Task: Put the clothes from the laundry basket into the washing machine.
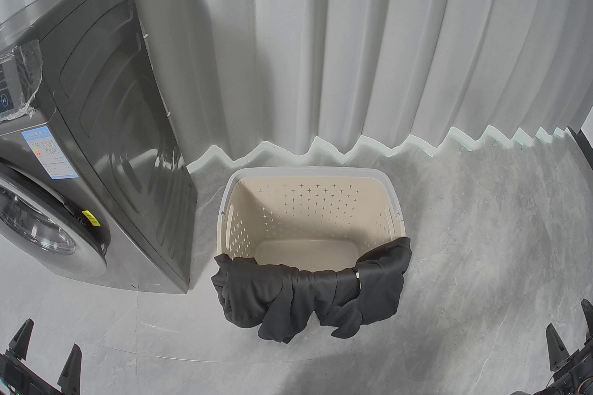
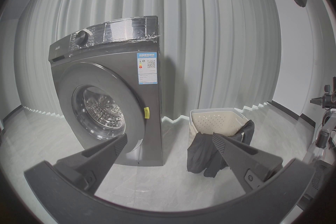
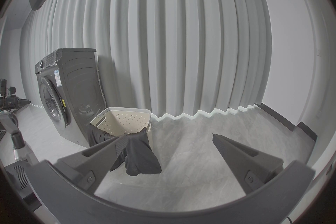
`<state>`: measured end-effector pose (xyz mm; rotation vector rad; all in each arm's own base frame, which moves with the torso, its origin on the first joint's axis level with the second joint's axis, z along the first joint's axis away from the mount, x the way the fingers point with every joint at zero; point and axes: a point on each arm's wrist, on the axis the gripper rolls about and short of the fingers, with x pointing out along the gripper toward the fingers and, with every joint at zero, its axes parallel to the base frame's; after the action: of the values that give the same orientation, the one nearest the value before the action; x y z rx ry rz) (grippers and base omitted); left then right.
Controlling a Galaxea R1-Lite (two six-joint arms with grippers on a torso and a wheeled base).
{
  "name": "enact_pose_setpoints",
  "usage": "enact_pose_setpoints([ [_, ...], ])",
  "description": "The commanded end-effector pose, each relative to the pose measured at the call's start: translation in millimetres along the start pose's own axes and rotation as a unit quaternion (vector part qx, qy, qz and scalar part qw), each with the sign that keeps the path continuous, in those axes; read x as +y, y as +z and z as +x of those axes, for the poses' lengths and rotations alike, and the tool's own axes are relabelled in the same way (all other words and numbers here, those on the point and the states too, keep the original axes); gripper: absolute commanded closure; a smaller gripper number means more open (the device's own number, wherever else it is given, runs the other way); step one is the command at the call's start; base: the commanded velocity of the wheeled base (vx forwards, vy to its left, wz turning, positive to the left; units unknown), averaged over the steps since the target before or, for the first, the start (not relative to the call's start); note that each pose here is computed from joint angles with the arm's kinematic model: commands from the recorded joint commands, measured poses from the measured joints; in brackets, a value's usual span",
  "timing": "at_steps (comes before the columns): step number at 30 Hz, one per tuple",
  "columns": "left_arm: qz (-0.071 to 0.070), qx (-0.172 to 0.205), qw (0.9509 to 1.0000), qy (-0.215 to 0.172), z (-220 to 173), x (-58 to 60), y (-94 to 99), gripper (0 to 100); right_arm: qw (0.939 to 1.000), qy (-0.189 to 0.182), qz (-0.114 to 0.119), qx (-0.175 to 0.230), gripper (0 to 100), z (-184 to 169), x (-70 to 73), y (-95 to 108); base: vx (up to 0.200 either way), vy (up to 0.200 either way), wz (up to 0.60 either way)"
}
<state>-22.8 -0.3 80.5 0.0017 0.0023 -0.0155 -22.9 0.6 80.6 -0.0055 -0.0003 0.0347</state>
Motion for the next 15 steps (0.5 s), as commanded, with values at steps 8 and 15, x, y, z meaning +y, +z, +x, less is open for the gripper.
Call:
enact_pose_setpoints([
  [8,0.0,0.0,1.0,-0.001,-0.2,0.0,-4.9,0,1.0,0.0,0.0,0.001,0,0.1,0.0,-5.3,0.125,0.0,0.0],
  [15,0.001,0.0,1.0,-0.001,-0.2,0.0,-4.9,0,1.0,0.0,0.0,0.001,0,0.1,0.0,-5.3,0.114,0.0,0.0],
])
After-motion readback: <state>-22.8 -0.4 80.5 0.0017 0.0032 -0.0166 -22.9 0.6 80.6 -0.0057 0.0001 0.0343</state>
